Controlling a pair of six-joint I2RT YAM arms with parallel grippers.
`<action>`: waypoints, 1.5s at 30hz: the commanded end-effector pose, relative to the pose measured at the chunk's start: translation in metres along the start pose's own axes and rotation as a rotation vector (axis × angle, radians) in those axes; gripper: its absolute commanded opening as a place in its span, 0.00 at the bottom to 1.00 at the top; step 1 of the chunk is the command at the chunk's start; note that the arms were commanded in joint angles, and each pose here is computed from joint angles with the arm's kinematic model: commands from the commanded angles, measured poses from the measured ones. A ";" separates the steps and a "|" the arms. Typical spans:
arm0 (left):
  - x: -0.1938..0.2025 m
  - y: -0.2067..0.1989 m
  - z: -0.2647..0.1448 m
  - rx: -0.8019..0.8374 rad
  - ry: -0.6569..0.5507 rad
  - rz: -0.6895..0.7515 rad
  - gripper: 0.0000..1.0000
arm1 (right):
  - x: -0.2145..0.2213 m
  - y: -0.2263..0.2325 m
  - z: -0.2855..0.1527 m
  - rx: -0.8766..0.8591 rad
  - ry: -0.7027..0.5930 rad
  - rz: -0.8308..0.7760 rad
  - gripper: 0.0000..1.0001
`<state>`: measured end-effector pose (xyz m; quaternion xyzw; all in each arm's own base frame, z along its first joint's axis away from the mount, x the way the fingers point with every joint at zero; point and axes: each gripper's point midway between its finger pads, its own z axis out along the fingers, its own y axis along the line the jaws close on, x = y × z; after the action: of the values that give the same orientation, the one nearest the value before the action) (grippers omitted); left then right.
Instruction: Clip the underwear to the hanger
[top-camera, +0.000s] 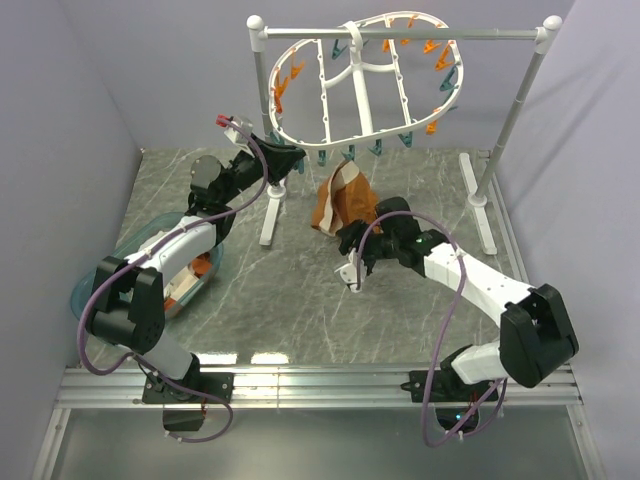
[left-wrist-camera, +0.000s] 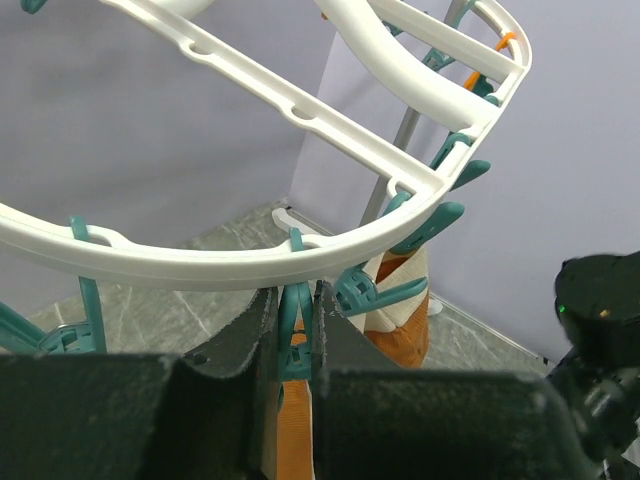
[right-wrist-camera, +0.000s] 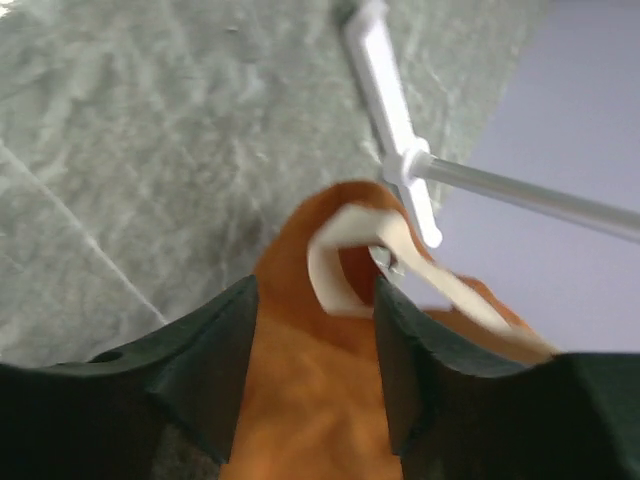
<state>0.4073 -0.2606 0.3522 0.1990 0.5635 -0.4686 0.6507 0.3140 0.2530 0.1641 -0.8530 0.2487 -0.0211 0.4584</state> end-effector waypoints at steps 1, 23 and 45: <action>-0.023 -0.021 0.004 0.077 -0.034 0.041 0.00 | 0.005 -0.019 0.005 0.066 0.022 -0.141 0.55; -0.017 -0.021 0.004 0.090 -0.025 0.023 0.00 | 0.010 0.002 -0.011 0.189 0.050 -0.174 0.53; -0.010 -0.018 0.005 0.086 -0.006 0.005 0.00 | 0.075 -0.011 0.024 0.264 0.189 -0.186 0.47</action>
<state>0.4037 -0.2633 0.3518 0.2015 0.5634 -0.4815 0.6404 0.3654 0.2361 0.1095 -0.8274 0.2222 -0.1271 0.4999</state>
